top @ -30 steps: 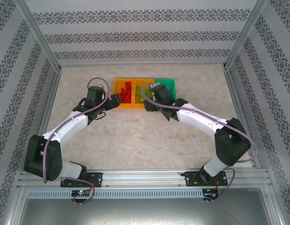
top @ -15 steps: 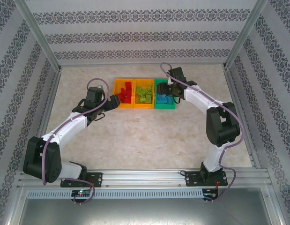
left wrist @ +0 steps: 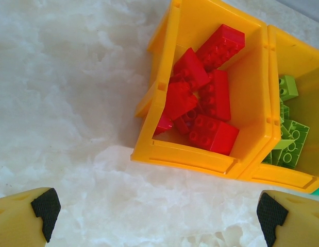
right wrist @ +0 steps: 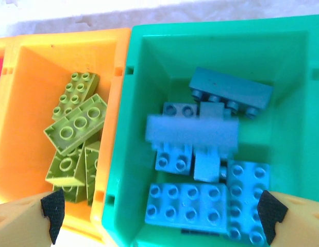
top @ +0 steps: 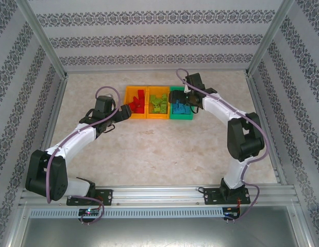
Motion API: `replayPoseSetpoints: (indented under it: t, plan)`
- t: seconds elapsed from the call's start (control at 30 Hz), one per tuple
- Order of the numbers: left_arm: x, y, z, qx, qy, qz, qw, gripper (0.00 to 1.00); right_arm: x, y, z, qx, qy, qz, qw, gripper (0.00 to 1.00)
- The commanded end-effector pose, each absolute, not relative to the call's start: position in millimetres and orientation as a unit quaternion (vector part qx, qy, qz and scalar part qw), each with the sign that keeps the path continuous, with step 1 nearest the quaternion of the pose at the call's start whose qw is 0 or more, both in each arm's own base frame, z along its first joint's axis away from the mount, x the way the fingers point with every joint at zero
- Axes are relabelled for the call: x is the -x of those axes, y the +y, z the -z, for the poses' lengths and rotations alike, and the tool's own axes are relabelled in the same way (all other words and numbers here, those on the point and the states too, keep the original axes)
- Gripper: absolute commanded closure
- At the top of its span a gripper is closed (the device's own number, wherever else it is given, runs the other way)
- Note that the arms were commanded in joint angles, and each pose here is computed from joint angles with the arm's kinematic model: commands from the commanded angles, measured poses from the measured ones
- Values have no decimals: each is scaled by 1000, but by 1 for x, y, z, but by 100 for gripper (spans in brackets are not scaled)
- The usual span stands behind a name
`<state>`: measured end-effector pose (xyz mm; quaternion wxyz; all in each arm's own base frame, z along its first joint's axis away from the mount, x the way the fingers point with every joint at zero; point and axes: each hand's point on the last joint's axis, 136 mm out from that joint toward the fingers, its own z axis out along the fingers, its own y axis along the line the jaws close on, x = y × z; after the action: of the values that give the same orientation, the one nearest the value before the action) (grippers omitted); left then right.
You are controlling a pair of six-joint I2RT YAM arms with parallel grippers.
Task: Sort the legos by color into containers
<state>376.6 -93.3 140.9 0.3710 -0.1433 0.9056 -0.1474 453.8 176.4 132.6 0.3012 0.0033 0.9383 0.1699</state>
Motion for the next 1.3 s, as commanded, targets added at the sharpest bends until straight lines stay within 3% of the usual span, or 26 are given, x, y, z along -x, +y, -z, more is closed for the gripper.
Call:
replayPoseSetpoints:
  t: [0.0,0.17,0.3,0.43,0.63,1.0,1.27]
  plan:
    - [-371,-82,-138,145,910,124,367,0,-447,156,-179,13,914,-128,385,2]
    - [-365,-60,-142,160,908,69,381,0,-415,88,-206,2,873,-16,488,2]
    - [-355,-29,-141,173,896,-9,409,0,-381,3,-192,-75,837,62,539,2]
    - [-350,-8,-135,165,892,-78,414,1,-359,-39,-174,-116,814,71,565,2]
    - [-354,10,-133,149,869,-141,449,1,-374,-37,-146,-100,803,52,585,2]
    - [-373,10,-145,61,835,-174,519,1,-392,-13,-106,-53,807,46,586,2]
    - [-389,20,-107,53,816,-108,565,0,-395,-11,-107,-48,804,40,591,2]
